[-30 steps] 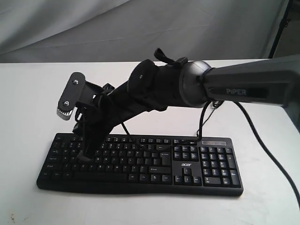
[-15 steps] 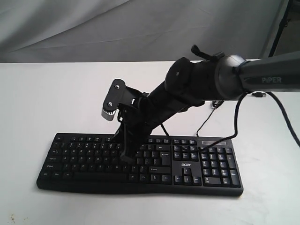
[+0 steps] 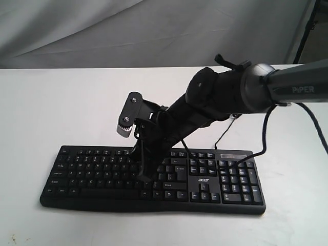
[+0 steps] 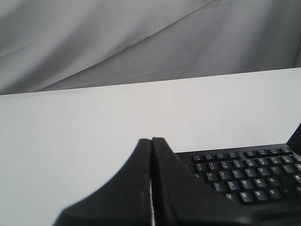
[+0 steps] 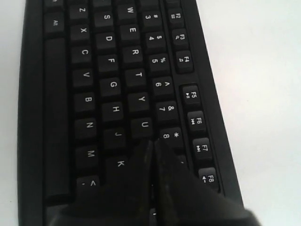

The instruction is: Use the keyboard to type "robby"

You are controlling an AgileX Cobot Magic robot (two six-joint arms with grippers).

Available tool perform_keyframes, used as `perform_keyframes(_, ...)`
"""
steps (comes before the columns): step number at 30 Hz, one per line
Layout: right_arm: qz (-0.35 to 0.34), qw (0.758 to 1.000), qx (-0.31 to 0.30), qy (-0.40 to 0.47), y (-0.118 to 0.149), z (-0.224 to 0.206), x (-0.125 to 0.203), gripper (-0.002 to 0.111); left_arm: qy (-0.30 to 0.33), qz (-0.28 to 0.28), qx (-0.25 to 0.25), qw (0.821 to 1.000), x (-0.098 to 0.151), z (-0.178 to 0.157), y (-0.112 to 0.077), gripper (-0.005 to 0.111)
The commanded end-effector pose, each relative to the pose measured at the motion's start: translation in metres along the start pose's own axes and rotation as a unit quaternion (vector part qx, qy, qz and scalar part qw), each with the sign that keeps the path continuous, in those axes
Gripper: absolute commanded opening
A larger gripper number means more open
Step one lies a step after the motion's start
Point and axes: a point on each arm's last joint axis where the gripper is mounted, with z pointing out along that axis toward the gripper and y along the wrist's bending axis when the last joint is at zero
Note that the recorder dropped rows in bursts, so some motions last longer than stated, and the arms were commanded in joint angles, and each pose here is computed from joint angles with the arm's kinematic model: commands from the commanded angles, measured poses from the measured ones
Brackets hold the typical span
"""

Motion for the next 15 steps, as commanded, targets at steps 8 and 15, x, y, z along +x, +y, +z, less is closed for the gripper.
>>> perform_keyframes(8, 0.003, 1.000, 0.012, 0.007, 0.0001, -0.0010, 0.0082, 0.000, -0.002, 0.001, 0.003, 1.000, 0.0008, 0.0001, -0.0003, 0.000)
perform_keyframes(15, 0.008, 1.000, 0.013, 0.013, -0.0010, 0.0054, 0.0125, 0.000, -0.002, 0.001, 0.003, 1.000, 0.0008, 0.0001, -0.0003, 0.000)
